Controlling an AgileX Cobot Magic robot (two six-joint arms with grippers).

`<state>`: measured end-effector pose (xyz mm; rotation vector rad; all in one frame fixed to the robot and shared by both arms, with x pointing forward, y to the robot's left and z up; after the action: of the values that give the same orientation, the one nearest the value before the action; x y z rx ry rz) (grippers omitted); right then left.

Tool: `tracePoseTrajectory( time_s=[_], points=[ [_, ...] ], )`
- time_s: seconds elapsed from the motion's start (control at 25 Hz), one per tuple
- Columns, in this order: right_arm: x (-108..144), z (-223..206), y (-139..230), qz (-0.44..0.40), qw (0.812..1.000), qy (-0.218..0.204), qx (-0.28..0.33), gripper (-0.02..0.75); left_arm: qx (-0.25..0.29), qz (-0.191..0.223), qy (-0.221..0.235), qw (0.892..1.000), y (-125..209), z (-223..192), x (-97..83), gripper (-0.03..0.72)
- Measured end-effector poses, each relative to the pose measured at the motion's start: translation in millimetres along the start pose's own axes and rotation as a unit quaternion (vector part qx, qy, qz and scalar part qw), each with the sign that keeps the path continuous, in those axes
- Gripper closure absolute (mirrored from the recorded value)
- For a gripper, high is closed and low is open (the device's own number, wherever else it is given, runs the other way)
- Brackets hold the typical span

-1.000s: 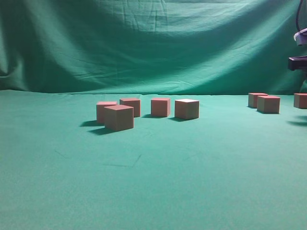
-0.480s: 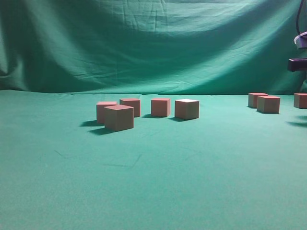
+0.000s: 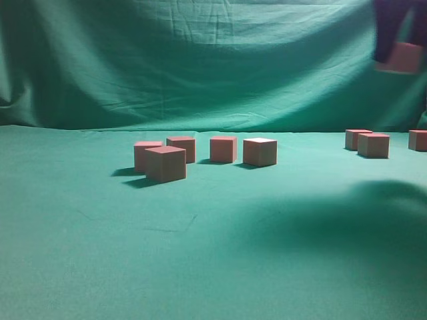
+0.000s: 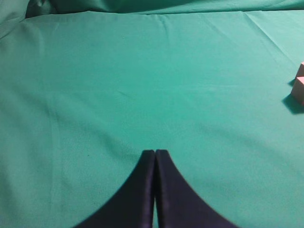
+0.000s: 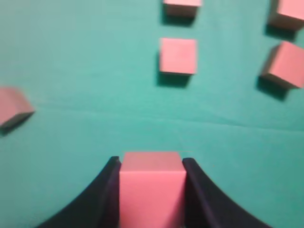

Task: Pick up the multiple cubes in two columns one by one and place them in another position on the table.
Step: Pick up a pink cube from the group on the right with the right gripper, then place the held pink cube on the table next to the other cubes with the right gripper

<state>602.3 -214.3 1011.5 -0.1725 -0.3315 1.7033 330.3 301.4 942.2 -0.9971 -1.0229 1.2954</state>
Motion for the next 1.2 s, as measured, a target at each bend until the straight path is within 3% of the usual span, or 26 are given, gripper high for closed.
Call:
tracePoseTrajectory(
  time_s=[0.24, 0.4, 0.56, 0.8, 1.04, 1.2],
  points=[
    [92.6, 5.2, 19.8, 0.144, 0.988, -0.047, 0.003, 0.460, 0.000, 0.000, 0.000, 1.000, 0.0, 0.0, 0.0, 0.688],
    [147.0, -1.3, 40.6, 0.273, 0.959, -0.072, 0.007, 0.460, 0.000, 0.000, 0.000, 1.000, 0.0, 0.0, 0.0, 0.688],
    [181.3, -22.3, 60.3, 0.364, 0.927, -0.083, 0.030, 0.460, 0.000, 0.000, 0.000, 1.000, 0.0, 0.0, 0.0, 0.688],
    [198.0, -55.1, 75.3, 0.425, 0.899, -0.078, 0.065, 0.460, 0.000, 0.000, 0.000, 1.000, 0.0, 0.0, 0.0, 0.688],
    [193.1, -75.2, 73.0, 0.450, 0.889, -0.049, 0.071, 0.460, 0.000, 0.000, 0.000, 1.000, 0.0, 0.0, 0.0, 0.688],
    [197.2, -84.5, 68.6, 0.444, 0.892, -0.048, 0.071, 0.460, 0.000, 0.000, 0.000, 1.000, 0.0, 0.0, 0.0, 0.688]
  ],
)
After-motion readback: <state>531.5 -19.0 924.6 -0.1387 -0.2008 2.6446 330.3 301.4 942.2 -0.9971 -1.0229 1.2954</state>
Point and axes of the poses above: a point on each arm's last joint axis where the gripper is mounted, z pointing back along that axis away from the gripper, x along the wrist's bending axis when the last joint is at zero, y = z × x, the point moved 4 cm from there along -z, pointing out along that axis toward the gripper
